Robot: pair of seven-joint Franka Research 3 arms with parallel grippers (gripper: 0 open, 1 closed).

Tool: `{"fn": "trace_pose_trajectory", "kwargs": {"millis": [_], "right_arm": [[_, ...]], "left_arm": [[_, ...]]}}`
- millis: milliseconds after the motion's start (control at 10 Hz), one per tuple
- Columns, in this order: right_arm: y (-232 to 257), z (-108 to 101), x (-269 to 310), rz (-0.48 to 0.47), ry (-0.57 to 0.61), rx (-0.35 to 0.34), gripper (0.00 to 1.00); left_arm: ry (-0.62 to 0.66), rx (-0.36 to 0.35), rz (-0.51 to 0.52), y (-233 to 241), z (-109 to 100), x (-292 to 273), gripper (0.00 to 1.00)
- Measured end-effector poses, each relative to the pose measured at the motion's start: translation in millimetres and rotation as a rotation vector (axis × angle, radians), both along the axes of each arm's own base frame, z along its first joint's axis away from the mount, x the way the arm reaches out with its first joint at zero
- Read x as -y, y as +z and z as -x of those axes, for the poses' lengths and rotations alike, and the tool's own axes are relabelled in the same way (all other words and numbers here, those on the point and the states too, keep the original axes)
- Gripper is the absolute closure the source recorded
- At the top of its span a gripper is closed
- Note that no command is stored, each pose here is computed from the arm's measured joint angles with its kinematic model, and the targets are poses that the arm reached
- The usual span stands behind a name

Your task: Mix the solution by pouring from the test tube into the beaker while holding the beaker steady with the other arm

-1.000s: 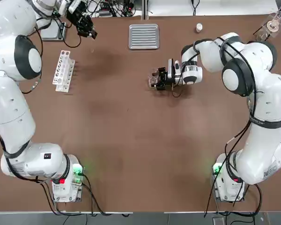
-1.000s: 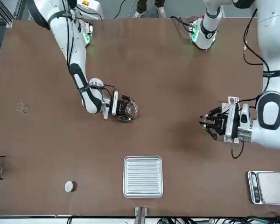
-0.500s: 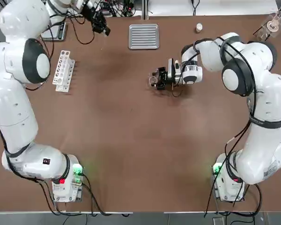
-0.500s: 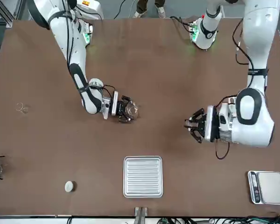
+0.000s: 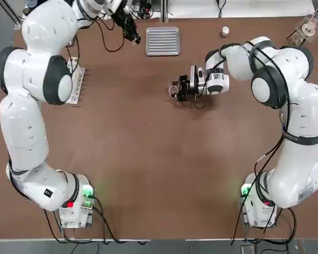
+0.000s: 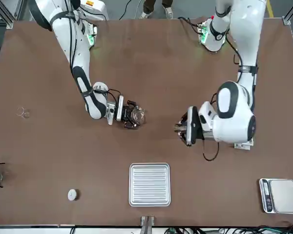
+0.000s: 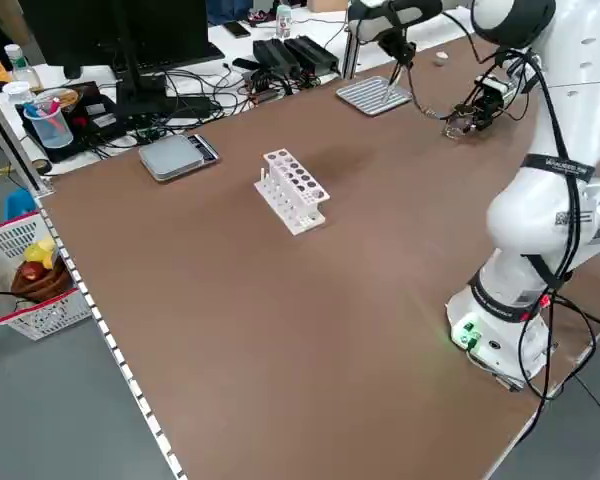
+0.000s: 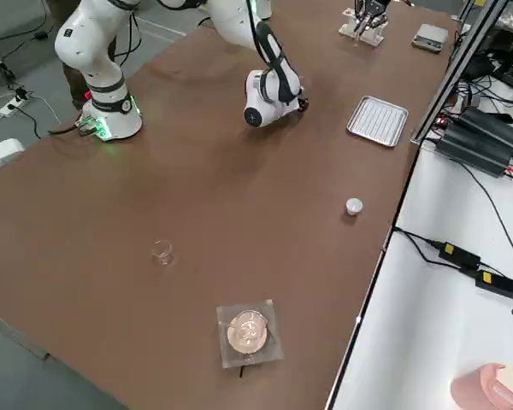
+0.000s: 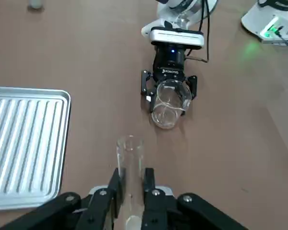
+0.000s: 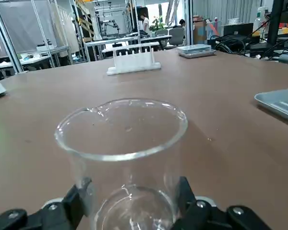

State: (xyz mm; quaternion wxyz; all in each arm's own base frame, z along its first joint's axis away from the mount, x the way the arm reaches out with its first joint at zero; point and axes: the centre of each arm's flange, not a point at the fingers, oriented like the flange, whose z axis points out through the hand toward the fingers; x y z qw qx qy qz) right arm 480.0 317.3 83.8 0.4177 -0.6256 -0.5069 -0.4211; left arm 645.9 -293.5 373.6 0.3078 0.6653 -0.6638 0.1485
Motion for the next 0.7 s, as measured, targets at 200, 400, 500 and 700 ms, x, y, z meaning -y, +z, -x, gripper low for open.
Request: {"fn": "trace_pose_trajectory", "kwargs": {"millis": [200, 400, 500, 700], "right_arm": [[0, 0, 0, 0.000, 0.000, 0.001, 0.22], [0, -1, 0, 0.001, -0.001, 0.001, 0.22], [0, -1, 0, 0.001, -0.001, 0.001, 0.22], [0, -1, 0, 0.002, -0.001, 0.002, 0.22]], "left_arm": [[0.054, -0.018, -0.077, -4, 15, 36, 0.79], [0.081, 0.032, -0.159, -20, 28, 73, 0.79], [0.087, 0.053, -0.182, -29, 35, 90, 0.79], [0.079, 0.091, -0.253, -39, 48, 116, 0.79]]}}
